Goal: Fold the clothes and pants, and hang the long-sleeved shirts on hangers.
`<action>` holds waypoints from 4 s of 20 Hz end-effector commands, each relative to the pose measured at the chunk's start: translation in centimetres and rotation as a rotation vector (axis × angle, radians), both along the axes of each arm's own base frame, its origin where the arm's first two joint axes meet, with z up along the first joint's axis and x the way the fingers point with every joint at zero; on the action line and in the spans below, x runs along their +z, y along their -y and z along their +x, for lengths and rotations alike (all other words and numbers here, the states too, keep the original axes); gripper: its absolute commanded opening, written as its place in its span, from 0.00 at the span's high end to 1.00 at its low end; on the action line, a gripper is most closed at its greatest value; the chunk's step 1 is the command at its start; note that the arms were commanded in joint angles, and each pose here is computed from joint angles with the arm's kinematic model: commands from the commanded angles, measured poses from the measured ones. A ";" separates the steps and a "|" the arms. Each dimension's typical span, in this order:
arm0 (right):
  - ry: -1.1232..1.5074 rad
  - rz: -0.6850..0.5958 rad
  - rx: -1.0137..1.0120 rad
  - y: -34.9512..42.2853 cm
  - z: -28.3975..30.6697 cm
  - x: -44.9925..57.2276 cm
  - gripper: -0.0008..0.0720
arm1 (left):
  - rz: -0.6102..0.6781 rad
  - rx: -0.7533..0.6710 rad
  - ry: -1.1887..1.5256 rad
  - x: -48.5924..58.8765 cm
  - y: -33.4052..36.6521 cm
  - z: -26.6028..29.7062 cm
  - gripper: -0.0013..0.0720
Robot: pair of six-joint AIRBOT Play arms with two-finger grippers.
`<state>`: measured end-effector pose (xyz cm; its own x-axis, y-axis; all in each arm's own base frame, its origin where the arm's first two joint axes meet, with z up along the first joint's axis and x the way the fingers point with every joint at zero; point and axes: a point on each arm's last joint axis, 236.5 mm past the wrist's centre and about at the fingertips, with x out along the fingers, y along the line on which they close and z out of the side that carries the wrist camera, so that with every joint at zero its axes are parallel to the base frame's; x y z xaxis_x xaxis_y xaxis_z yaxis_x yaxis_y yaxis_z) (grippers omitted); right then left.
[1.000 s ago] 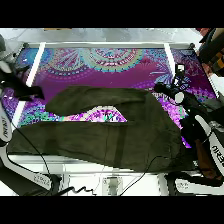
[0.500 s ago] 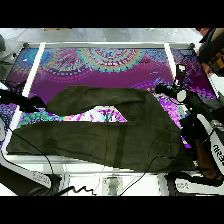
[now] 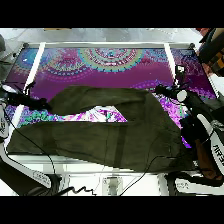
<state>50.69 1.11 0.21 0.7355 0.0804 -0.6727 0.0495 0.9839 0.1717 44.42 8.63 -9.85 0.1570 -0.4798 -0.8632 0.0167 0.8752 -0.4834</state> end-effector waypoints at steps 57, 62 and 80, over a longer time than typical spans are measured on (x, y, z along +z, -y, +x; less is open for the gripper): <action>-0.170 -0.081 0.093 7.2 3.3 -1.4 0.95 | 0.684 0.268 0.024 12.0 -17.6 -2.8 0.96; -0.012 -0.029 -0.143 10.2 6.3 1.2 0.95 | 0.715 0.258 0.150 13.0 -16.6 0.7 0.96; -0.041 -0.001 -0.168 10.2 6.4 -0.5 0.44 | 0.660 0.317 -0.096 4.9 -16.2 -2.4 0.04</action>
<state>57.22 -9.26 -0.25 0.7158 -0.0461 -0.6967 0.2196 0.9620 0.1621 43.98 24.64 -2.25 0.2205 0.2075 -0.9531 -0.2518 0.9561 0.1499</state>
